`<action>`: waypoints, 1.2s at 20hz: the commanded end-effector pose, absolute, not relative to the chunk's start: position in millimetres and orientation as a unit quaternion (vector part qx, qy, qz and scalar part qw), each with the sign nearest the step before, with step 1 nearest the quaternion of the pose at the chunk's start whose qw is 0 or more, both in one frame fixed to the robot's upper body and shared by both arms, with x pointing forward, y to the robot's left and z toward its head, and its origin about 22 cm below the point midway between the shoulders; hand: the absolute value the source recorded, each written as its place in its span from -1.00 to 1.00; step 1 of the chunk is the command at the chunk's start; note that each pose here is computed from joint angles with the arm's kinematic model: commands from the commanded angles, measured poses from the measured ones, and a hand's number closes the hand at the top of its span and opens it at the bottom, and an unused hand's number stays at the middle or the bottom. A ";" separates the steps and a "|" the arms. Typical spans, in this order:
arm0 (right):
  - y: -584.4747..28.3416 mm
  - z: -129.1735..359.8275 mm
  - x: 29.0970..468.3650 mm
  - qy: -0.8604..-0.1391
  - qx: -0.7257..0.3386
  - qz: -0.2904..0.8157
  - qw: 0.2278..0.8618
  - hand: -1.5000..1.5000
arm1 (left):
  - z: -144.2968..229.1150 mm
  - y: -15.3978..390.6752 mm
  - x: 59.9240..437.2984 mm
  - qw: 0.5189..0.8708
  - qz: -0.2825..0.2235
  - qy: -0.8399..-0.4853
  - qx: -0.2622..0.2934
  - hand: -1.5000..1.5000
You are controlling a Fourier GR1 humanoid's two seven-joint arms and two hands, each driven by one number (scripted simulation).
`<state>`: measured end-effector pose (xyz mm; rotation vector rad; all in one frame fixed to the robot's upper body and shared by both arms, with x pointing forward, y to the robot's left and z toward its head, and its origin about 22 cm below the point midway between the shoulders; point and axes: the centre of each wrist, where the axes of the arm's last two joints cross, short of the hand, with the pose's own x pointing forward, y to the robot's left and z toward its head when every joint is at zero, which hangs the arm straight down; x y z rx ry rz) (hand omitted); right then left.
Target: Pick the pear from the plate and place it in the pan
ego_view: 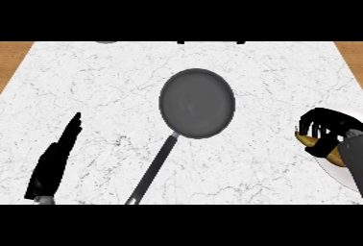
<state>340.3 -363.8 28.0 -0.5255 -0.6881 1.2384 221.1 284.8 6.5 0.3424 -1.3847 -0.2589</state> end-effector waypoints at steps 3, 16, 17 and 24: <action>-331.9 -14.2 305.4 -0.268 -0.283 0.447 0.805 1.00 | 6.9 289.0 213.8 0.756 -0.113 -0.623 0.169 0.00; -268.5 95.9 268.2 -0.438 -0.563 0.303 0.632 1.00 | 6.0 292.6 215.8 0.759 -0.106 -0.620 0.166 0.00; -255.0 116.3 266.3 -0.477 -0.568 0.292 0.604 1.00 | -0.7 300.6 207.0 0.760 -0.106 -0.620 0.166 0.00; -203.2 148.0 244.4 -0.556 -0.569 0.263 0.545 1.00 | 4.2 280.0 206.8 0.750 -0.117 -0.634 0.151 0.00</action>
